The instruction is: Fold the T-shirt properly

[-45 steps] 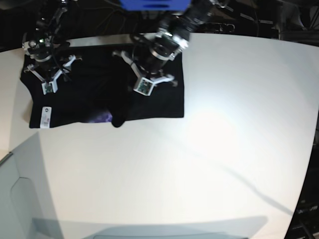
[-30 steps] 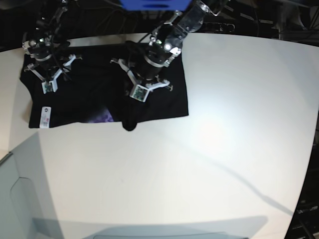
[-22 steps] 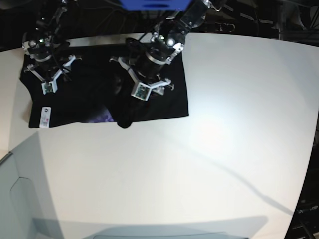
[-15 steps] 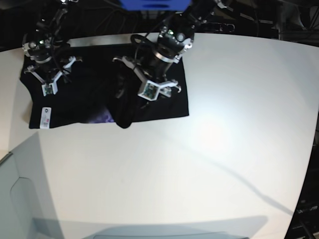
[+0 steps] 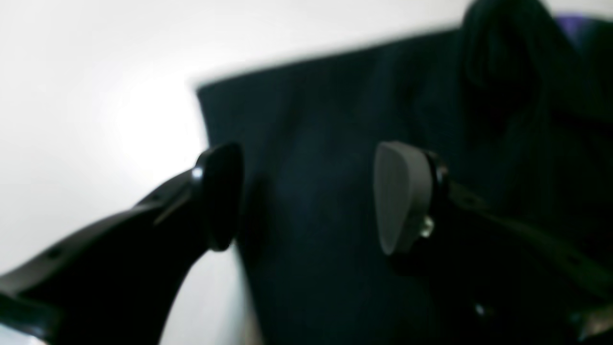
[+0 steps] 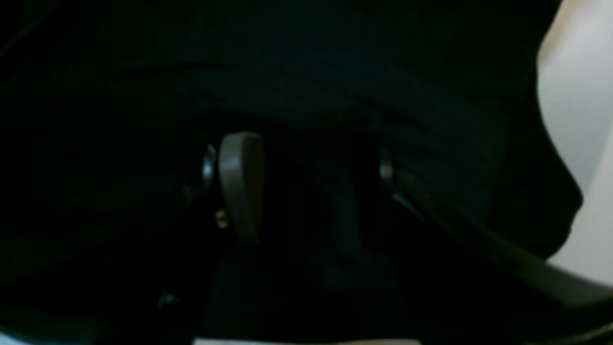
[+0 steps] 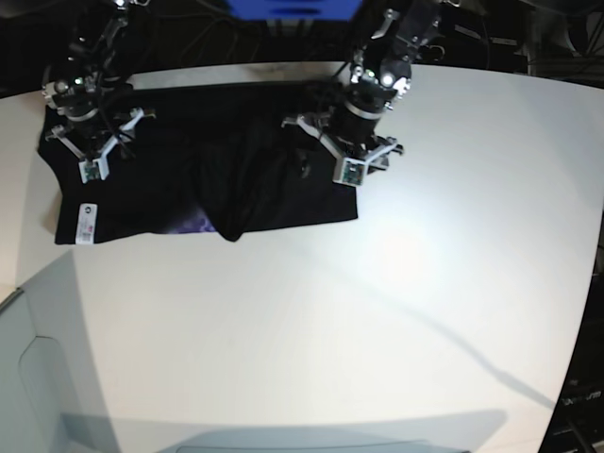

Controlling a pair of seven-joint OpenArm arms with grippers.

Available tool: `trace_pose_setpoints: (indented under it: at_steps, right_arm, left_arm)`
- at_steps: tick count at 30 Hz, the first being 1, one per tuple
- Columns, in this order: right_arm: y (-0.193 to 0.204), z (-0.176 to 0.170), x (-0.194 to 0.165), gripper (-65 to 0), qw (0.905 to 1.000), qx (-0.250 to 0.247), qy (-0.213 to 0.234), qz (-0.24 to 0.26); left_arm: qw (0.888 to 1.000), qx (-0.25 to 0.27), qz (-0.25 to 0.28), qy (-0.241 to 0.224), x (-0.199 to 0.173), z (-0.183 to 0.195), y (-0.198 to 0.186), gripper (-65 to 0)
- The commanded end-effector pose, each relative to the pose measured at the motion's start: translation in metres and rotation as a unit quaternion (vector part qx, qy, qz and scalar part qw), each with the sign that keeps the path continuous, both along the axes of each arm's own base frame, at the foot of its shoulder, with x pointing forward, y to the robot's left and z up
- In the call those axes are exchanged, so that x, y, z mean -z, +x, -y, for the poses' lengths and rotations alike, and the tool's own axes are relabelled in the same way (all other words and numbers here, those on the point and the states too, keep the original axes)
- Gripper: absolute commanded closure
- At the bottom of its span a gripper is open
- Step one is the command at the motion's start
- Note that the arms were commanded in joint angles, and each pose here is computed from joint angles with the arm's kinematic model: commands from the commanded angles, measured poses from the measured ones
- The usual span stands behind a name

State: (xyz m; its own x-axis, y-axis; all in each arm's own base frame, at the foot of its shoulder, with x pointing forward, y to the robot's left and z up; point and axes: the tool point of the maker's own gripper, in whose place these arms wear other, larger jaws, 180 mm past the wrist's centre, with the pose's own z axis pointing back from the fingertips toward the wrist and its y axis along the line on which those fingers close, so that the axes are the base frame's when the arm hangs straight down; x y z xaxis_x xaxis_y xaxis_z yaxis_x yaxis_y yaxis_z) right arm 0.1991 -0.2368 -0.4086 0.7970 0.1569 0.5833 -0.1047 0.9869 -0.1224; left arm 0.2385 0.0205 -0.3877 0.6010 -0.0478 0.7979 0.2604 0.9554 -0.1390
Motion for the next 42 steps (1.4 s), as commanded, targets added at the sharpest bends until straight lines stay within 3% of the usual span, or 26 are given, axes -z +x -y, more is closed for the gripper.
trace_pose_setpoints:
  at_steps: [1, 7, 14, 17, 21, 26, 30, 33, 37, 42]
  right_arm:
    - [0.007, 0.0, -0.009, -29.9, 0.9998, -0.007, -0.001, 0.02]
    - [0.005, 0.0, -0.008, -29.9, 0.9998, -0.007, -0.001, 0.018]
    - [0.004, 0.001, -0.008, -29.9, 0.9998, -0.005, -0.002, 0.017]
    - [0.005, 0.002, -0.009, -29.9, 0.9998, -0.004, -0.003, 0.02]
    - [0.007, 0.007, -0.016, -30.1, 0.9995, 0.002, -0.008, 0.031]
    - [0.015, 0.029, -0.04, -30.3, 0.9956, 0.057, -0.019, 0.072]
    - [0.018, 0.047, -0.05, -31.4, 0.9915, 0.09, -0.028, 0.09]
    - [0.02, 0.055, -0.054, -34.3, 0.9897, 0.1, -0.031, 0.097]
    - [0.026, 0.067, -0.06, -35.4, 0.9878, 0.107, -0.039, 0.106]
    - [0.034, 0.077, -0.035, -35.4, 0.99, 0.113, -0.016, 0.082]
  left_arm:
    - [0.999, 0.019, 0.021, -0.022, -0.013, 0.017, 0.006, -41.6]
    - [0.99, 0.133, 0.011, -0.056, -0.014, 0.093, -0.013, -41.6]
    - [0.961, 0.263, 0.047, -0.068, -0.038, 0.16, -0.043, -41.6]
    - [0.952, 0.289, 0.065, -0.076, -0.052, 0.173, -0.05, -41.7]
    - [0.95, 0.29, 0.085, -0.08, -0.068, 0.162, -0.048, -41.7]
    - [0.963, 0.241, 0.104, -0.057, -0.078, 0.109, -0.026, -41.7]
    - [0.985, 0.141, 0.098, -0.018, -0.071, 0.032, -0.002, -41.7]
    - [0.995, 0.064, 0.078, 0.015, -0.055, -0.024, 0.007, -41.7]
    - [0.998, 0.006, 0.05, 0.047, -0.036, -0.07, 0.002, -41.7]
    - [0.996, -0.044, 0.04, 0.073, -0.031, -0.111, -0.001, -41.7]
